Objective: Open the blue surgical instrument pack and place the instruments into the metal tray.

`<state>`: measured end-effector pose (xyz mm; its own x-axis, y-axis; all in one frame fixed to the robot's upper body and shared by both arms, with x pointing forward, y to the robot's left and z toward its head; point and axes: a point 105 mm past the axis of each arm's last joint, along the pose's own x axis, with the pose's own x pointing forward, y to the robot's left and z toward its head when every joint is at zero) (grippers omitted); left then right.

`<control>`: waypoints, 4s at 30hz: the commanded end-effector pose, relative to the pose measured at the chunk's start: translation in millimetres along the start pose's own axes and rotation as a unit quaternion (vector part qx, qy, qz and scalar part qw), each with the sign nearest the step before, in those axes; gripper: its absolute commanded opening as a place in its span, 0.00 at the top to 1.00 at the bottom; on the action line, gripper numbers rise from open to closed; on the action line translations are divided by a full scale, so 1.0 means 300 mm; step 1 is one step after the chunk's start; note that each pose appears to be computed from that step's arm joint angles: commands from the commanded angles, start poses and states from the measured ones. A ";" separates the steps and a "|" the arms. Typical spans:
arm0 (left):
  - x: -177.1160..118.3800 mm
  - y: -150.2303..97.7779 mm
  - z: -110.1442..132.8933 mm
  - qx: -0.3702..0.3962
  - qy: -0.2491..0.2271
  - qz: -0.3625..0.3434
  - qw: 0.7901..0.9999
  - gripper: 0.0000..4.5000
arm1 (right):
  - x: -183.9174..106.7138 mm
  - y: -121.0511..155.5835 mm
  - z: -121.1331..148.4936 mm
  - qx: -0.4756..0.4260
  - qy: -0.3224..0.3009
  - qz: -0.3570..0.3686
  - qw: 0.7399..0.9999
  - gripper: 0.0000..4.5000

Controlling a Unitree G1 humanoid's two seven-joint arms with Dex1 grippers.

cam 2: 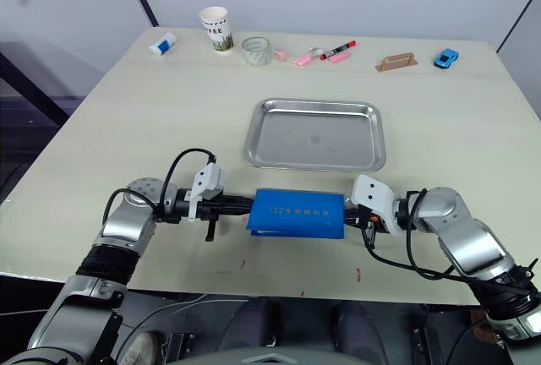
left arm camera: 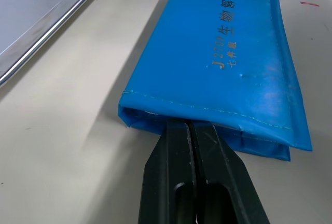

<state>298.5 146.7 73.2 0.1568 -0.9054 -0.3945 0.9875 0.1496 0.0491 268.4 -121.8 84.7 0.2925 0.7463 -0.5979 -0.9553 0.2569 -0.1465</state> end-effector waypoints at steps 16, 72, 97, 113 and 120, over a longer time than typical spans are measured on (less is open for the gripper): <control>-0.061 -0.019 -0.020 -0.019 0.008 -0.012 1.000 0.99 | -0.142 -0.028 -0.018 -0.008 -0.025 -0.071 0.997 1.00; -0.296 -0.152 0.183 0.073 -0.003 -0.096 0.993 0.02 | -0.094 0.012 0.071 -0.255 -0.181 -0.073 0.947 0.00; -0.270 -0.169 0.178 0.089 -0.011 -0.121 0.989 0.02 | -0.061 0.037 0.031 -0.369 -0.153 -0.022 0.916 0.00; -0.262 -0.160 0.165 0.093 -0.007 -0.121 0.988 0.00 | -0.033 0.045 0.051 -0.368 -0.174 -0.009 0.913 0.41; -0.262 -0.162 0.162 0.093 -0.010 -0.119 0.989 0.00 | -0.026 0.038 0.048 -0.372 -0.171 -0.009 0.912 0.99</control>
<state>243.1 192.2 141.4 -0.0387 -0.9155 -0.4004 0.9892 -0.0917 0.1140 253.9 -118.7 88.8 0.1815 0.9166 -0.3563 -0.7096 -0.1288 -0.6928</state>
